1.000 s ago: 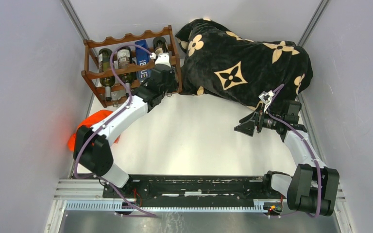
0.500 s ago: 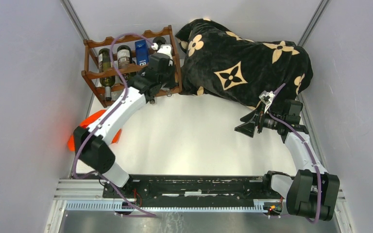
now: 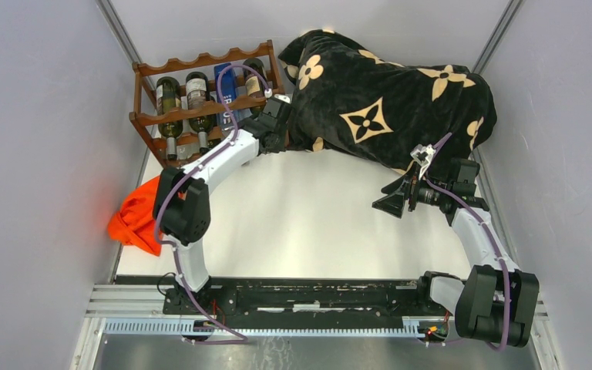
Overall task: Put the wine bottle on the wine rack
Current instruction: Adjust the wine bottle in the wine rack.
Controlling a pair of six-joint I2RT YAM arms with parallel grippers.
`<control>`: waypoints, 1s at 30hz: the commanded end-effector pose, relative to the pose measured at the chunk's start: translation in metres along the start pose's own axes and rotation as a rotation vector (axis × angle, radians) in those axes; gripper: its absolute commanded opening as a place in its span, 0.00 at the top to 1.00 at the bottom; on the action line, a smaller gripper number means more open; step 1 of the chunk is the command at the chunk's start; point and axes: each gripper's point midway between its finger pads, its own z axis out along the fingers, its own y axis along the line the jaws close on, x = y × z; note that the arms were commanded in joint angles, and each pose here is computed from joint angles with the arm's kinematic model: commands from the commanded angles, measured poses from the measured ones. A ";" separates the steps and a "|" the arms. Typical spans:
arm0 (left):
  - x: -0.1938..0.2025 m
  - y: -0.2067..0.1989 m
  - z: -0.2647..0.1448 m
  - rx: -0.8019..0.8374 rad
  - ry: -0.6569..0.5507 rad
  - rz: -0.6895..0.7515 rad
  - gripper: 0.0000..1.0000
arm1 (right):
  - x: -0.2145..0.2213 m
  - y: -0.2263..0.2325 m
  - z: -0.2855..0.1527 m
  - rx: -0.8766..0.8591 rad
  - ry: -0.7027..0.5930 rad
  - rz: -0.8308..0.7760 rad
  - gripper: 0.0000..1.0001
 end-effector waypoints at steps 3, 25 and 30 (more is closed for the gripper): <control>-0.042 0.015 0.005 -0.096 -0.130 0.040 0.97 | -0.016 -0.003 -0.002 0.007 -0.017 -0.067 0.02; -0.047 0.012 0.005 0.002 -0.156 -0.002 0.94 | -0.015 -0.004 -0.001 0.005 -0.012 -0.075 0.02; -0.037 -0.011 -0.039 0.211 -0.168 -0.059 0.82 | -0.016 -0.005 -0.004 0.020 0.007 -0.138 0.02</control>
